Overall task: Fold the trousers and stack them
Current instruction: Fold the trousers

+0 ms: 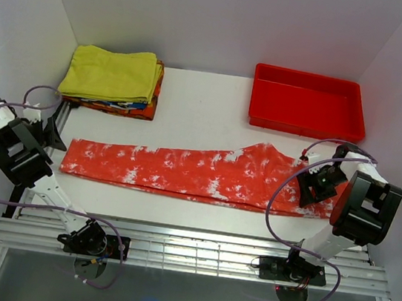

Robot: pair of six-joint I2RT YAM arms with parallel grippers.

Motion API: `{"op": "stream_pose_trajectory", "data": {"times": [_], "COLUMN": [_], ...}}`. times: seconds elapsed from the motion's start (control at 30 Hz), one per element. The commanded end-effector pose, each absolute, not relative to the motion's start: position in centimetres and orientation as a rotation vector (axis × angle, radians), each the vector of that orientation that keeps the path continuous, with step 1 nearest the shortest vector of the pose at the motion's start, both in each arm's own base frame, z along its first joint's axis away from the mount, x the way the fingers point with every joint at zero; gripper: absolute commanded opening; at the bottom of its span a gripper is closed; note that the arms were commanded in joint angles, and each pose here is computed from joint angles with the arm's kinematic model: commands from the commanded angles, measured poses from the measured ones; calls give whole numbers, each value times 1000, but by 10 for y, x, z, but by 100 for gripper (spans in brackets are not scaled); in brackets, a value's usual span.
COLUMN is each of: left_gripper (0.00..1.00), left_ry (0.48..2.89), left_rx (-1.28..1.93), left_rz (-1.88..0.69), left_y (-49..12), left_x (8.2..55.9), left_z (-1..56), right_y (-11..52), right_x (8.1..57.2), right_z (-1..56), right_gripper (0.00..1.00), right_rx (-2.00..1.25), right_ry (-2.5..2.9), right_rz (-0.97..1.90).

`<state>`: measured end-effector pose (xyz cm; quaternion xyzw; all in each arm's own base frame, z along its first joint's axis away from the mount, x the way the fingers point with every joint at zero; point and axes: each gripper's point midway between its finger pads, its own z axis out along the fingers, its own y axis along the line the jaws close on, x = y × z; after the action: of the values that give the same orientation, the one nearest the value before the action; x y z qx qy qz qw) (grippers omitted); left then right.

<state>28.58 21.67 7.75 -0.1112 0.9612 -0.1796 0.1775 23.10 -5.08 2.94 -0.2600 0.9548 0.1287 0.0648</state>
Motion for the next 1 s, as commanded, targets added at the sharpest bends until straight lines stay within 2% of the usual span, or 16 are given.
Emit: {"op": "stream_pose_trajectory", "data": {"times": [0.0,0.17,0.4,0.47,0.57,0.6,0.63,0.73,0.77,0.97], "left_gripper": [93,79,67,60,47,41,29,15,0,0], "left_ry": [2716,2745,2763,2749,2677,2664,2646,2599,2585,2529], "left_rx": [-297,-366,-477,-481,-474,-474,-469,-433,-423,-363], "left_rz": [-561,-585,-677,-724,-798,-818,-819,-782,-765,-567], "left_y": [210,201,179,171,164,161,162,169,172,211], "left_x": [275,265,252,252,262,263,266,278,281,303], "left_z": [64,35,1,-3,12,20,27,58,68,138], "right_y": [-61,-60,-58,-56,-53,-52,-52,-47,-45,-16], "right_x": [238,243,246,245,242,242,242,242,242,247], "right_z": [26,30,37,38,40,41,42,45,45,57], "right_gripper": [73,73,73,73,71,71,70,69,69,68], "right_rx": [-774,-755,-739,-735,-735,-734,-736,-730,-726,-752], "right_ry": [2885,2880,2877,2881,2881,2877,2873,2857,2855,2787], "right_rz": [329,336,365,377,400,407,406,432,444,543]}}
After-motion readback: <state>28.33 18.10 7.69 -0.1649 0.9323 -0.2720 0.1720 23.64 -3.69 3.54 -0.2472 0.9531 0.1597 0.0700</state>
